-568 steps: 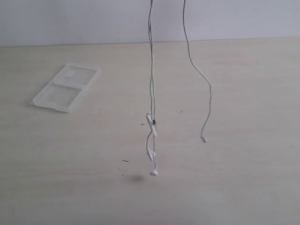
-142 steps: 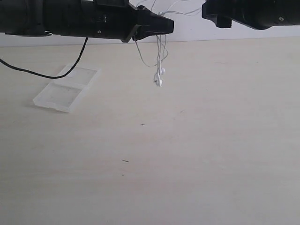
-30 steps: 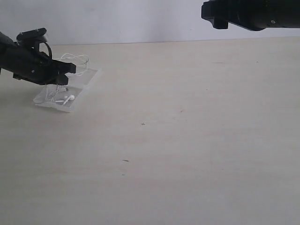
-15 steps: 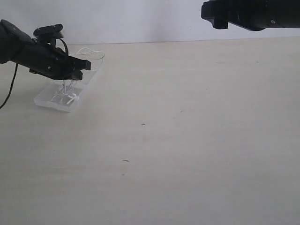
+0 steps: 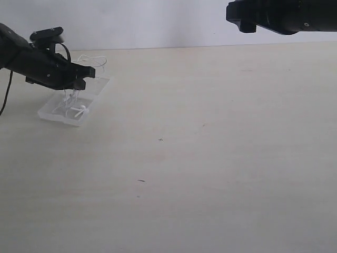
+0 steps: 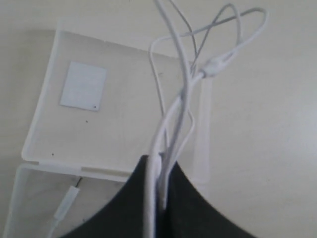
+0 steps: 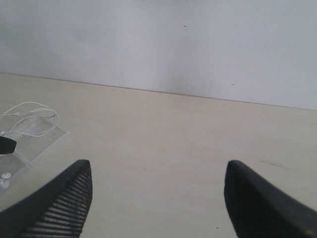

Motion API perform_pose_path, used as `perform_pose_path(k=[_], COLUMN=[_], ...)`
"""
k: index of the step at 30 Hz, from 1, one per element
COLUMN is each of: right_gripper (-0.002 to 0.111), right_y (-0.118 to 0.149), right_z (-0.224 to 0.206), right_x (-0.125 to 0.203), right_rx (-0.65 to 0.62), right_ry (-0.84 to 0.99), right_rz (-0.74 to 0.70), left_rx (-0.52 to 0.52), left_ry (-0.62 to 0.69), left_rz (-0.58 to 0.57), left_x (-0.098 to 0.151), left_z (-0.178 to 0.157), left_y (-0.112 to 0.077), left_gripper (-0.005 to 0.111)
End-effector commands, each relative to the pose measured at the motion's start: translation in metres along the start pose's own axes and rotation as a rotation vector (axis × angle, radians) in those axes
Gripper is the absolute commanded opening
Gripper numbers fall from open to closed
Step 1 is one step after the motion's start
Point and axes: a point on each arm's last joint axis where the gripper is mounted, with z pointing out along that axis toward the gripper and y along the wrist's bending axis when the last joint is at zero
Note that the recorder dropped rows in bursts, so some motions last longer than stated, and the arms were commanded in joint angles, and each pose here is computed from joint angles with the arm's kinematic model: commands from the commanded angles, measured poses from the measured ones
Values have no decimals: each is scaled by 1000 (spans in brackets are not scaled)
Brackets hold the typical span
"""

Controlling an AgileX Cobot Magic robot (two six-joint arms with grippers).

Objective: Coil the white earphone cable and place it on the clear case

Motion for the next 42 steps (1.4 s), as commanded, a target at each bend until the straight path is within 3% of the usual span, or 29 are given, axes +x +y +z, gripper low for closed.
perform_pose_path(k=[1, 23, 34, 42], right_gripper=[70, 70, 70, 70], right_y=[-2, -2, -2, -2], right_z=[0, 0, 0, 0], right_x=[0, 0, 0, 0], right_rx=[8, 8, 8, 8], right_ry=[-9, -7, -7, -7], right_rz=[-7, -7, -7, -7], left_rx=[-3, -22, -37, -39], left_ry=[20, 67, 45, 42], left_rz=[6, 31, 30, 30], left_x=[2, 7, 5, 5], left_z=[-1, -1, -1, -1], left_y=[4, 7, 8, 8], left_gripper=[0, 0, 41, 57])
